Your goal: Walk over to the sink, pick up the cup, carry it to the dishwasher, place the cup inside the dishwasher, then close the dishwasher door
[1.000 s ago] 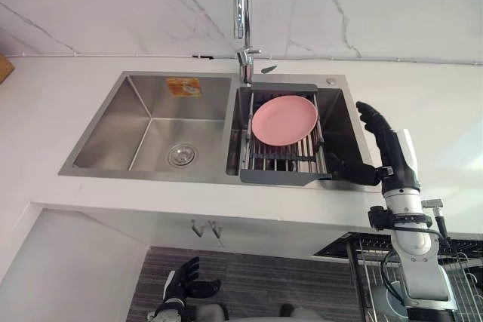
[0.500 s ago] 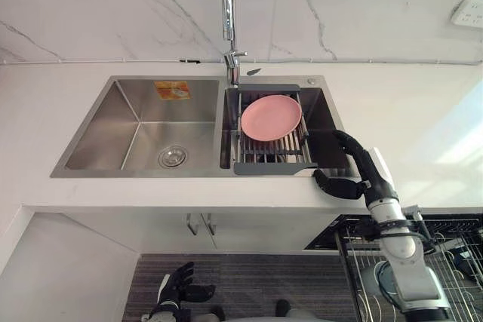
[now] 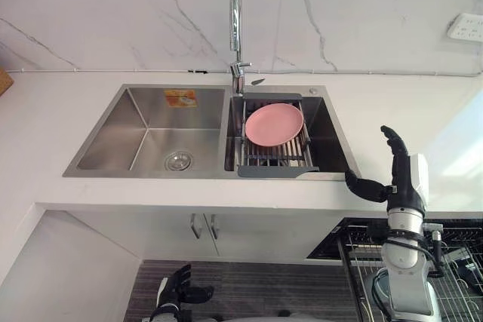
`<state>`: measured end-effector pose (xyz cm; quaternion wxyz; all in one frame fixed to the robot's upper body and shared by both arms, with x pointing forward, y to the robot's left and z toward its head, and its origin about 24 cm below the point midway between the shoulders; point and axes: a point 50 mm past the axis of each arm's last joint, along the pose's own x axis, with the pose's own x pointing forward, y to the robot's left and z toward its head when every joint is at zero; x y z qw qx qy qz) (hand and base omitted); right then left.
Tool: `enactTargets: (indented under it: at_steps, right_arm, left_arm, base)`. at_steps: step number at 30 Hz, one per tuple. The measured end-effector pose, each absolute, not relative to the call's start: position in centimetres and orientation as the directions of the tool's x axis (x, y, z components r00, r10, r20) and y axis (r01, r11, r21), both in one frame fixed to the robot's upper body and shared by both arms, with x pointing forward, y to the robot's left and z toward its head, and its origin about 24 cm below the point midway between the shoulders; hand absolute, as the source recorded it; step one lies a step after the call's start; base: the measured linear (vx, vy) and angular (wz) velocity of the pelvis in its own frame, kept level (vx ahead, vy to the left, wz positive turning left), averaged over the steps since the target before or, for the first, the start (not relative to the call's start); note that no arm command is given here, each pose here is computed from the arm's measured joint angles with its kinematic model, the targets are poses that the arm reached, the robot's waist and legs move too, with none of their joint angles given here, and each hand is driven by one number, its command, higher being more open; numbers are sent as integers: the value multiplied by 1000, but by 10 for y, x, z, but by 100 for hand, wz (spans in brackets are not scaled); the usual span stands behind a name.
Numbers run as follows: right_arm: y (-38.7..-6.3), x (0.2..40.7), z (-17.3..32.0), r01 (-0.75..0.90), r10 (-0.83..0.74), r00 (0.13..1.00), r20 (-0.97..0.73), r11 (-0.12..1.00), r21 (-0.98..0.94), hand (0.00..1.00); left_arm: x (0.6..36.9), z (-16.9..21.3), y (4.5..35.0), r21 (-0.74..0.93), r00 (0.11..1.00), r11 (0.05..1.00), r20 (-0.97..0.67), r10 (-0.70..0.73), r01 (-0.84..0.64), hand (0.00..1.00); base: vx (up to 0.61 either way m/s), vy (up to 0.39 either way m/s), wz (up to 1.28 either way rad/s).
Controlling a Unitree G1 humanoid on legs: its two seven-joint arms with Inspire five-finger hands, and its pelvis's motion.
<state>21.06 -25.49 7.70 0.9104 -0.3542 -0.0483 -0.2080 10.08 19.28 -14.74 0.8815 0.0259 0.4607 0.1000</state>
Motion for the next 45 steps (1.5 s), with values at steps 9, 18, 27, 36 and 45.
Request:
enactTargets:
  at_steps: [9, 18, 27, 36, 45]
  right_arm:
    - [-263, 225, 95, 334, -212, 942, 258, 599, -727, 90]
    - [-259, 261, 102, 191, -31, 978, 204, 513, -837, 90]
    - [-261, 284, 109, 134, 40, 986, 164, 414, -900, 90]
    - [-258, 300, 115, 97, 112, 986, 128, 244, -965, 90]
    - [-260, 315, 133, 134, 127, 980, 151, 130, -982, 90]
  left_arm:
    - [101, -148, 193, 135, 557, 979, -807, 197, -150, 90]
    - [102, -147, 192, 129, 569, 981, -800, 190, -147, 90]
    - [104, -146, 192, 128, 578, 981, -794, 188, -144, 90]
    - [107, -144, 191, 123, 602, 982, -776, 187, -146, 90]
    - [112, -141, 189, 122, 626, 984, -759, 178, -130, 90]
  base:
    - [-4, -2, 1]
    - [-7, -8, 10]
    - [12, -1, 12]
    - [-53, -2, 3]
    - [-18, -2, 7]
